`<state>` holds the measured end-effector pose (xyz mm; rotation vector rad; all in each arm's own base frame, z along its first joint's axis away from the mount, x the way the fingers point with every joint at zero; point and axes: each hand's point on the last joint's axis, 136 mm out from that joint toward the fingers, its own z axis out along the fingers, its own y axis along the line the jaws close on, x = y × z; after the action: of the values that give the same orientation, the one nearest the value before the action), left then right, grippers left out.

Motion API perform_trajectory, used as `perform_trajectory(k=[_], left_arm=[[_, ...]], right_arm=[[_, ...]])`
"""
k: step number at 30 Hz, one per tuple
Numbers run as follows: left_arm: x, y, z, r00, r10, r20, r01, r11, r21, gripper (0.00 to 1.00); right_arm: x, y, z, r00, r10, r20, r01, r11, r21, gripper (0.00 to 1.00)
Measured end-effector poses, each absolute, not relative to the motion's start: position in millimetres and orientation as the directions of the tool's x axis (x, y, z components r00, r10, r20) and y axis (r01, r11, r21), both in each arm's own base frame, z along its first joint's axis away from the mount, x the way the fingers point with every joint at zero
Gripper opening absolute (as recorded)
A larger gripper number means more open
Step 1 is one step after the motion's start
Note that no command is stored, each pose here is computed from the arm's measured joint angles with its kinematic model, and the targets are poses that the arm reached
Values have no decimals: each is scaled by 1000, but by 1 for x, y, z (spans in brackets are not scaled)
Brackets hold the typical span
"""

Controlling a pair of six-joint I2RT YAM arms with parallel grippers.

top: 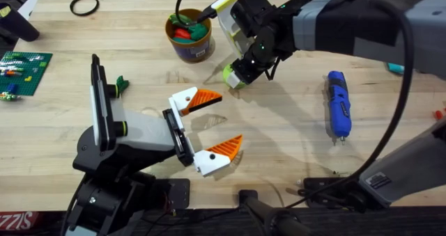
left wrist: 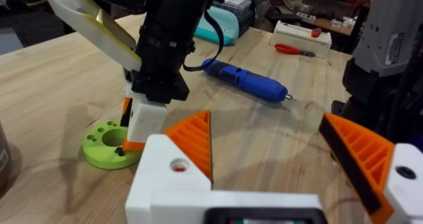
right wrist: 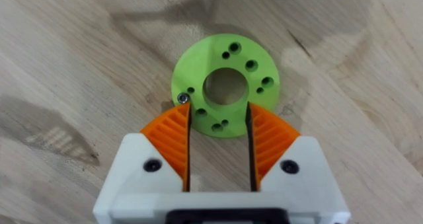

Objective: Pick up the gripper from the table and insert it into the empty holder that is missing its gripper. Then pick up a screw, insert it into the mounting hole, and use the screwdriver to tighten it. Finally, clean up the table by picking up the vegetable and placing it into the bucket.

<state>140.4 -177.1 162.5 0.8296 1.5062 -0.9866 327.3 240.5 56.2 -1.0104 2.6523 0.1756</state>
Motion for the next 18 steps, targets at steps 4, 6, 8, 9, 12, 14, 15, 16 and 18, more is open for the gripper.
perform_trajectory(k=[4, 6, 8, 9, 12, 14, 15, 16, 18], left_arm=[[140, -177, 163, -153, -13, -988, 902, 408, -144, 986], [140, -177, 163, -154, -13, -988, 901, 408, -146, 986], [140, -177, 163, -154, -13, -988, 901, 408, -146, 986], [140, -177, 163, -154, -13, -988, 901, 408, -146, 986], [140, -177, 163, -155, -13, -988, 901, 408, -147, 986], [140, -177, 163, -155, -13, -988, 901, 408, -147, 986], [140, -177, 163, -155, -13, -988, 901, 408, -147, 986], [140, -177, 163, -155, -13, -988, 901, 408, -147, 986], [140, -177, 163, -155, -13, -988, 901, 408, -147, 986]], right_arm=[[327, 240, 56, -710, -630, -315, -666, 746, 7, 421], [327, 240, 56, -710, -630, -315, -666, 746, 8, 421], [327, 241, 56, -710, -630, -316, -667, 745, 12, 421], [327, 241, 56, -710, -630, -316, -667, 745, 13, 421], [326, 241, 56, -710, -629, -316, -667, 745, 17, 421], [326, 242, 56, -710, -629, -317, -668, 744, 21, 421], [326, 242, 56, -710, -629, -317, -668, 743, 21, 421], [326, 242, 56, -710, -629, -317, -669, 743, 22, 421], [325, 242, 56, -709, -630, -317, -670, 742, 22, 421]])
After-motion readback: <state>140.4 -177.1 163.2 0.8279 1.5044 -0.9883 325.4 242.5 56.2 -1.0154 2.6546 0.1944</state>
